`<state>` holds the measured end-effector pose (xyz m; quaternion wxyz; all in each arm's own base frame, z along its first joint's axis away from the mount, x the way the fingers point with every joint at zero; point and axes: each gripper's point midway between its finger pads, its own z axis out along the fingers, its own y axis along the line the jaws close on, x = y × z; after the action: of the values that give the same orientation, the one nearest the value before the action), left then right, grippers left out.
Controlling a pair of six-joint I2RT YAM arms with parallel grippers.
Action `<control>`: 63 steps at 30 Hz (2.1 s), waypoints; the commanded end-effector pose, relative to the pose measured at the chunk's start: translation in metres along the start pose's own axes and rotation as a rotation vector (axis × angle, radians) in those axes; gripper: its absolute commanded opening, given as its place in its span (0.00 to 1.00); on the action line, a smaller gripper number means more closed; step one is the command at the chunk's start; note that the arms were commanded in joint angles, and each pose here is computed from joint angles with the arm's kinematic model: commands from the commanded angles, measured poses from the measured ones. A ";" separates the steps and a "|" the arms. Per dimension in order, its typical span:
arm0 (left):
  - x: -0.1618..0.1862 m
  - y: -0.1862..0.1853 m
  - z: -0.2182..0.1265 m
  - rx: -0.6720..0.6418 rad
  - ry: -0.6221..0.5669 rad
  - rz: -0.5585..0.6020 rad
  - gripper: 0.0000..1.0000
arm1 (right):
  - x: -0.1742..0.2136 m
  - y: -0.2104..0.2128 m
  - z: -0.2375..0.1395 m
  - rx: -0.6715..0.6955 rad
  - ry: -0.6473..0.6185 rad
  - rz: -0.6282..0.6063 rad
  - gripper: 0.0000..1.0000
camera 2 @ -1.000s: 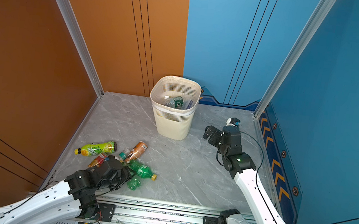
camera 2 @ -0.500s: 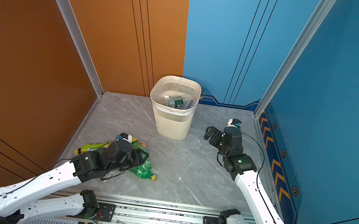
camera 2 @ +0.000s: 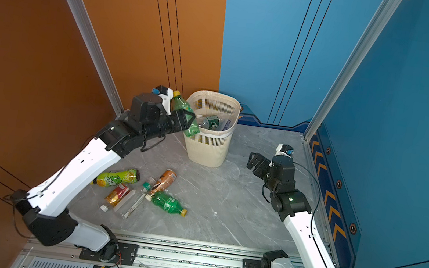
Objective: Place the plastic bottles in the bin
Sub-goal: 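Lift the green soda bottle with the left gripper over the wastebasket, then open the left gripper to drop the green soda bottle into the wastebasket, then withdraw the left gripper to the pile while the right gripper grasps the second green bottle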
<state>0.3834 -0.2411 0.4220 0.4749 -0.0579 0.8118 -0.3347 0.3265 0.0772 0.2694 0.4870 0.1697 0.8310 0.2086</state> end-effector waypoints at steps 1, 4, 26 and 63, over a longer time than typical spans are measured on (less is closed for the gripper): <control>-0.013 -0.015 0.028 0.073 0.028 0.066 0.58 | 0.009 -0.006 -0.004 0.008 0.031 0.014 1.00; -0.024 -0.013 0.058 0.078 0.031 0.052 0.58 | 0.008 -0.008 -0.006 0.010 0.031 0.017 1.00; -0.039 0.014 0.089 0.014 0.049 0.033 0.96 | 0.000 -0.014 -0.005 0.003 0.027 0.036 1.00; 0.150 0.217 -0.147 -0.361 -0.058 -0.063 0.98 | 0.178 0.139 -0.010 -0.420 0.434 -0.536 1.00</control>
<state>0.2360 -0.0741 0.2379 0.4726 -0.1639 0.8389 -0.2147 0.2558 0.2537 0.2117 0.3547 -0.1378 0.8840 0.2717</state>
